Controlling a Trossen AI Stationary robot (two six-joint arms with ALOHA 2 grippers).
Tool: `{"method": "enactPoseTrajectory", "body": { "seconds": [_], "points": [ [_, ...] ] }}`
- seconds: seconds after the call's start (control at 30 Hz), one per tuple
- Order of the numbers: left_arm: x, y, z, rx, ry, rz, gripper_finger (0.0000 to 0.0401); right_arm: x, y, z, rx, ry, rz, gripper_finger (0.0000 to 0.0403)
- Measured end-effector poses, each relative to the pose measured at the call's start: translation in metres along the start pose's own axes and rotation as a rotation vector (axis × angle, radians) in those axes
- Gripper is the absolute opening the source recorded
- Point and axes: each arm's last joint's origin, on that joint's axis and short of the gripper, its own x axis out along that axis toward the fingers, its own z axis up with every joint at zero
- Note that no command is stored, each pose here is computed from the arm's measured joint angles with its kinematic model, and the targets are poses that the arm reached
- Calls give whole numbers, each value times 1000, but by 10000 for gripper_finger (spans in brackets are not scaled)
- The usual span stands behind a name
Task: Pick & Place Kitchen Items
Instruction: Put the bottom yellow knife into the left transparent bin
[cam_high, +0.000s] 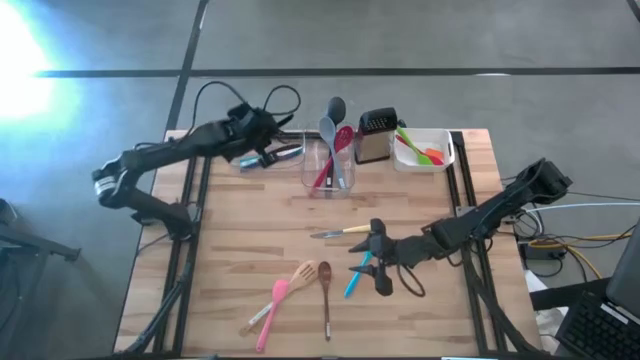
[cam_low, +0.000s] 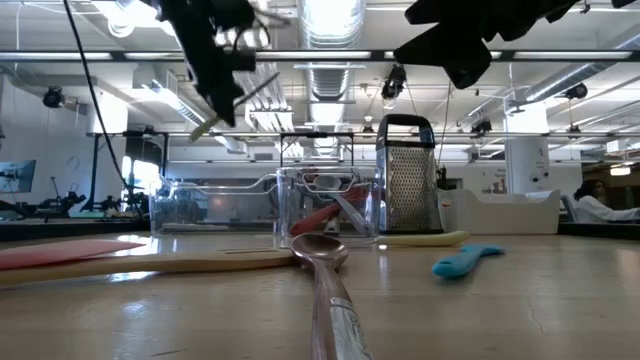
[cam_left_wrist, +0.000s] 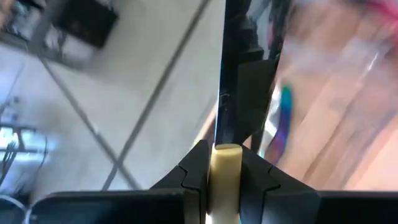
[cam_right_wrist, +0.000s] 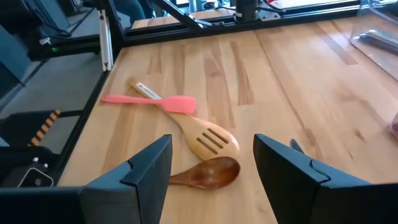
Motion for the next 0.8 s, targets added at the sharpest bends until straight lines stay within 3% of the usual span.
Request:
{"method": "enactPoseTrajectory", "body": {
  "seconds": [0.13, 0.43, 0.8],
  "points": [
    [33, 0, -7, 60, 131, -11, 51, 0, -1, 0, -21, 1, -2, 219],
    [85, -27, -14, 215, 273, -97, 51, 0, -1, -1, -22, 5, -6, 219],
    [124, -32, -29, 235, 401, -151, 51, 0, -3, -7, -1, 20, -12, 219]
  ]
}}
